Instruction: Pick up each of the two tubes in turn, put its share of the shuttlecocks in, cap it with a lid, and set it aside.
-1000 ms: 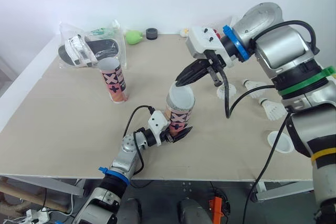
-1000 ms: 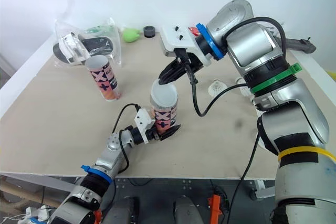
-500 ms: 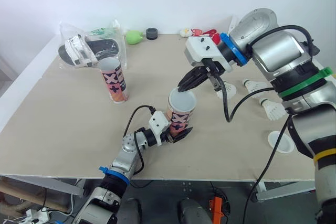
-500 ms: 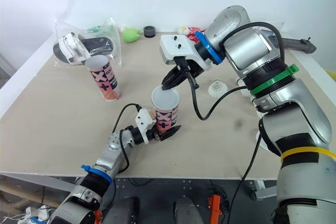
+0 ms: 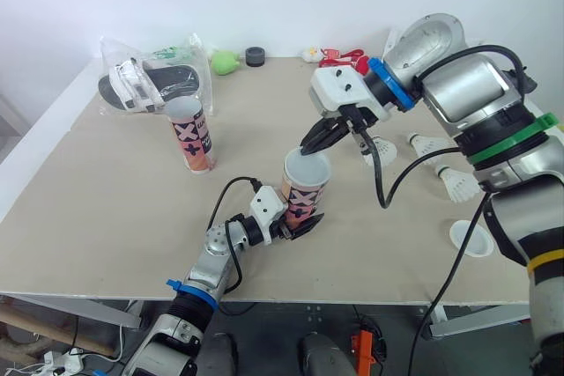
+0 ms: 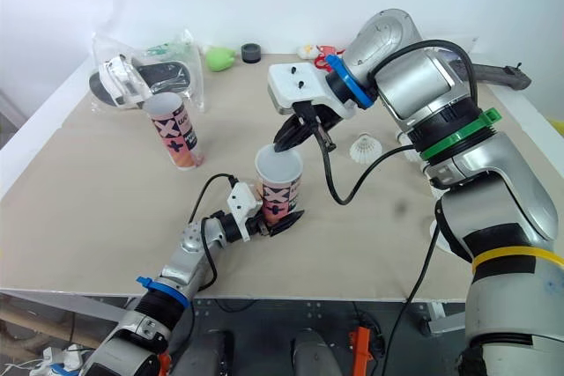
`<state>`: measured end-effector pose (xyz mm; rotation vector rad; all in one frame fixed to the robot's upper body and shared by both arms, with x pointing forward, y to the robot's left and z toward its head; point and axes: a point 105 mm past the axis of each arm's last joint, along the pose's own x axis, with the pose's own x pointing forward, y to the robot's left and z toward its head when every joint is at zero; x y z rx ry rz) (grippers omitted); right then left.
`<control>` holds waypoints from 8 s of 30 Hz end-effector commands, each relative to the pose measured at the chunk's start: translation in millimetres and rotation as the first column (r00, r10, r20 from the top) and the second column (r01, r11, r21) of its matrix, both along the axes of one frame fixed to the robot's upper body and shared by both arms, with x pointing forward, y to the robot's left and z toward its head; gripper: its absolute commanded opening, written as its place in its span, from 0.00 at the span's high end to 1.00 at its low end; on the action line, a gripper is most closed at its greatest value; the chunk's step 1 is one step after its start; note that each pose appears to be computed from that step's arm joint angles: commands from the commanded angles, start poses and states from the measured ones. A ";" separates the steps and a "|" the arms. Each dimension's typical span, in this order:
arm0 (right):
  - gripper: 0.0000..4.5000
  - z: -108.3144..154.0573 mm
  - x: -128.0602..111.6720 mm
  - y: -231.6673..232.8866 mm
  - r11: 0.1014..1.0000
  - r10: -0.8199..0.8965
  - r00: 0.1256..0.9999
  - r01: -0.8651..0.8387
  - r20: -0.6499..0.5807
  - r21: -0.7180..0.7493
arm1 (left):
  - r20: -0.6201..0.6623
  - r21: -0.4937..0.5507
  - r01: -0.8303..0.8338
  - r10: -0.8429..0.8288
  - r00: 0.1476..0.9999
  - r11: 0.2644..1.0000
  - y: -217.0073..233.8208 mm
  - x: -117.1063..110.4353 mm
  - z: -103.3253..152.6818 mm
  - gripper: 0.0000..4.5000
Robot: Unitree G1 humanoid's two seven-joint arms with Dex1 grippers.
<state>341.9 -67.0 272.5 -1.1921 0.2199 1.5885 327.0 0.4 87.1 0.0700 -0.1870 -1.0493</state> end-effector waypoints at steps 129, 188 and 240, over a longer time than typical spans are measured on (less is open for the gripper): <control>0.00 -156.7 -20.4 7.3 0.293 -0.459 0.760 0.618 -0.459 0.730 | -0.039 0.080 0.050 -0.047 0.998 0.996 119.3 -43.1 61.0 0.00; 0.34 -109.8 -35.4 -366.4 -0.633 -0.772 -0.156 0.273 -0.616 0.724 | 0.128 -0.011 0.358 -0.354 0.927 0.934 -52.3 -22.7 137.9 0.00; 0.01 -55.9 -87.1 -190.4 -0.136 -0.699 0.467 0.656 -0.541 0.742 | 0.060 -0.071 0.159 -0.155 0.986 0.985 -2.0 -9.0 116.6 0.00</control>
